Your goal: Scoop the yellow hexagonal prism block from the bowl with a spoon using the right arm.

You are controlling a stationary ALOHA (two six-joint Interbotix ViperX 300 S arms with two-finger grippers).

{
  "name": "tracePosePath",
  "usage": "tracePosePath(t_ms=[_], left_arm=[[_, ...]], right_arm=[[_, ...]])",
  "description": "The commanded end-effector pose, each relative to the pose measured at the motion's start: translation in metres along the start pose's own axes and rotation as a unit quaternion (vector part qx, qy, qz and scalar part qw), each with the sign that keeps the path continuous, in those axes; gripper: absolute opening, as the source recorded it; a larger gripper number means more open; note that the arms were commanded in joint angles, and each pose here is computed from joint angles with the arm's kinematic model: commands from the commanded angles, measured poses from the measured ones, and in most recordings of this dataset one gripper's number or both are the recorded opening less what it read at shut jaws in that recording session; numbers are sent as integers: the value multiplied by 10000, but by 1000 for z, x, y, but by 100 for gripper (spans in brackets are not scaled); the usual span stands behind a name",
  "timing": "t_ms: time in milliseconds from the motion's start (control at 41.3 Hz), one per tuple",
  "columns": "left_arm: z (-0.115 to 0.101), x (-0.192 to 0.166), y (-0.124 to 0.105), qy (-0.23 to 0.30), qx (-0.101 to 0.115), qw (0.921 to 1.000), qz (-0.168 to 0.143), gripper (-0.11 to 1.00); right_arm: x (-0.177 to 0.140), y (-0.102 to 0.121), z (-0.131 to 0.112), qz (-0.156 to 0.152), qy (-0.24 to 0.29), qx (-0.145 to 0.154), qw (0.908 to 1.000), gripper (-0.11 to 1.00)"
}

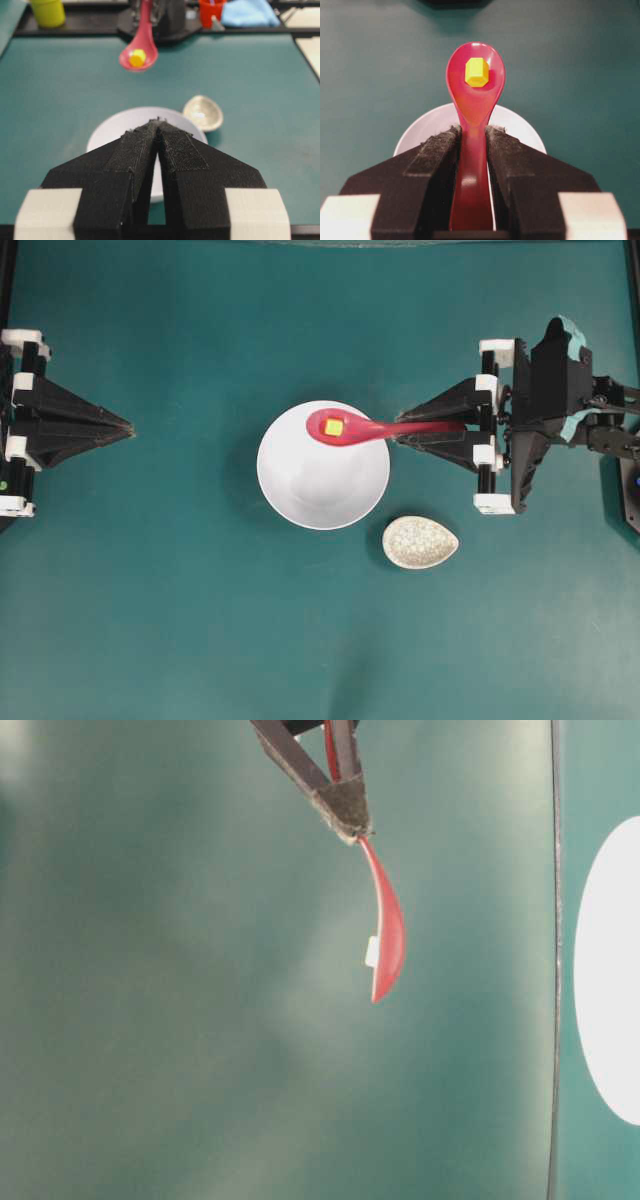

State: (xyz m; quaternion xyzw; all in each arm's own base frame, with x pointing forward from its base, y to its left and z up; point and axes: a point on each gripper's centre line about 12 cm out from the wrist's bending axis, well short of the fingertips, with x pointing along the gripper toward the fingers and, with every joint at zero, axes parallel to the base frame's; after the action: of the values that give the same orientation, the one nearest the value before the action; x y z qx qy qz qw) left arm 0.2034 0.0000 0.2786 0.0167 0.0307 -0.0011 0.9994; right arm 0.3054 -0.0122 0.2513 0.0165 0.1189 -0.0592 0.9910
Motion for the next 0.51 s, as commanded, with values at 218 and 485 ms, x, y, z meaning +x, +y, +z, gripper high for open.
tracePosePath(t_ms=[218,485], left_arm=[[8,1,0,-100,15,9999,1,5],[9,1,0,-123,15,9999,2,5]], right_arm=[[-1,1,15,21,-228,53,9997,24],[-1,4,16,59,-226,91,9997,24]])
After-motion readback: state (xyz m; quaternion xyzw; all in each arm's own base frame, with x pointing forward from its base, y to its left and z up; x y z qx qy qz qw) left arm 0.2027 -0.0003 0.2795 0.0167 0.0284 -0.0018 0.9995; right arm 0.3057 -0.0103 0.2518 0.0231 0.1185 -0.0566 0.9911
